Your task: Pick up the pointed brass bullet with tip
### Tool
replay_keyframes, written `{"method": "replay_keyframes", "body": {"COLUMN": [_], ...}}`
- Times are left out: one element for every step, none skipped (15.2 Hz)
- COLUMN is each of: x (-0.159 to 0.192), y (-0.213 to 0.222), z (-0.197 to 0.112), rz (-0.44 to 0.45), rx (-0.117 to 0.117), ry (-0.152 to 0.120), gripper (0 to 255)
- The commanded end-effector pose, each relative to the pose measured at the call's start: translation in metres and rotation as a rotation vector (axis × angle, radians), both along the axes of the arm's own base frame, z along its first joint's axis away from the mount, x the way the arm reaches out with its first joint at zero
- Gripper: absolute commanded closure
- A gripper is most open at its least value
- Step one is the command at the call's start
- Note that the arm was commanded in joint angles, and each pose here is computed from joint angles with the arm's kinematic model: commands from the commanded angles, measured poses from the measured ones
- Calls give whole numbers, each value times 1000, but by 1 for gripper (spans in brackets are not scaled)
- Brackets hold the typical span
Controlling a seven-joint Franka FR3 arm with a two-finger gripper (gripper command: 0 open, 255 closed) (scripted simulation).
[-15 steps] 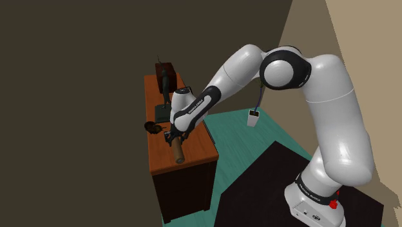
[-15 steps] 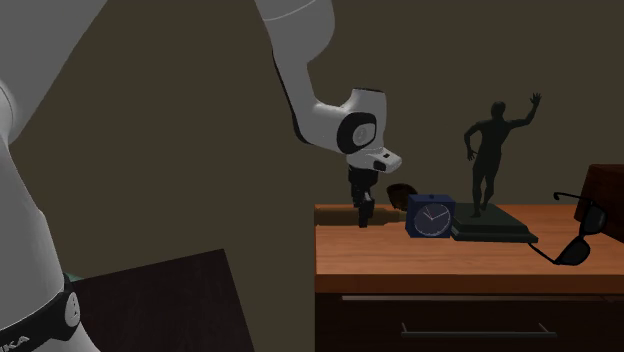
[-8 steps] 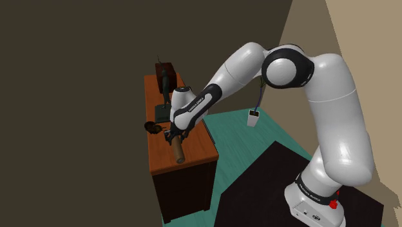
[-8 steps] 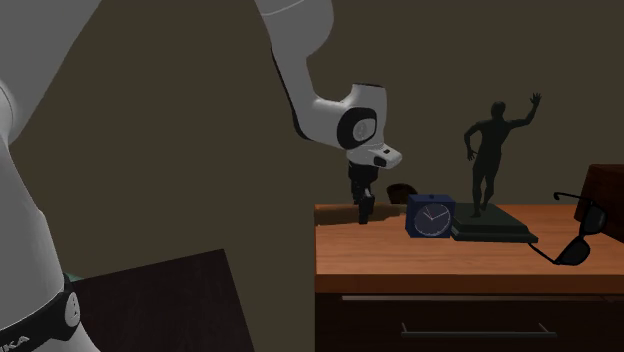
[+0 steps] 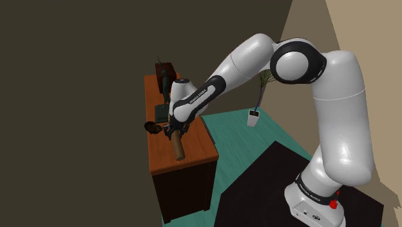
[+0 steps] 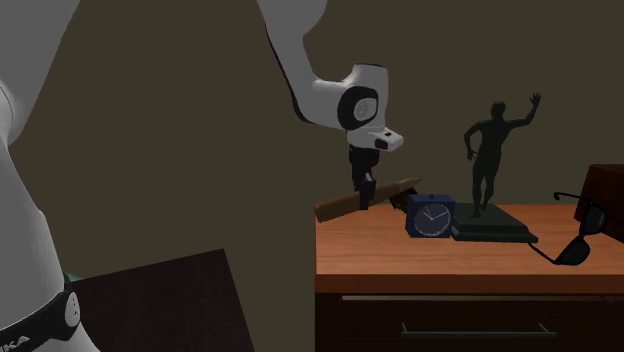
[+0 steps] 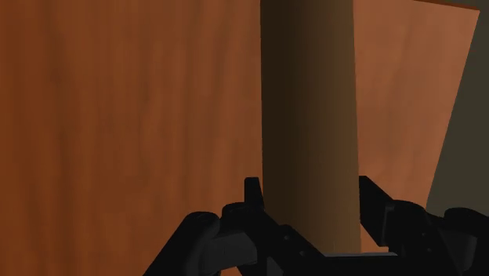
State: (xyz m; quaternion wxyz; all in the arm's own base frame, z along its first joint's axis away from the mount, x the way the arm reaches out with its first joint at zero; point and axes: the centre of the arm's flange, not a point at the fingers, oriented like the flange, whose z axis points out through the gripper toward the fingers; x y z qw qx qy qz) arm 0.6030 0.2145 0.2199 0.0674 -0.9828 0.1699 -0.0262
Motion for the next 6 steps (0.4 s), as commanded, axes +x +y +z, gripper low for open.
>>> {"method": "replay_keyframes", "body": {"x": [0, 0, 0, 0, 0, 0], "y": [0, 0, 0, 0, 0, 0], "z": [12, 17, 22, 28, 28, 28], "rz": [0, 0, 0, 0, 0, 0], "rx": [0, 0, 0, 0, 0, 0], "ry": [0, 0, 0, 0, 0, 0], "gripper": [255, 255, 255, 255, 255, 255]}}
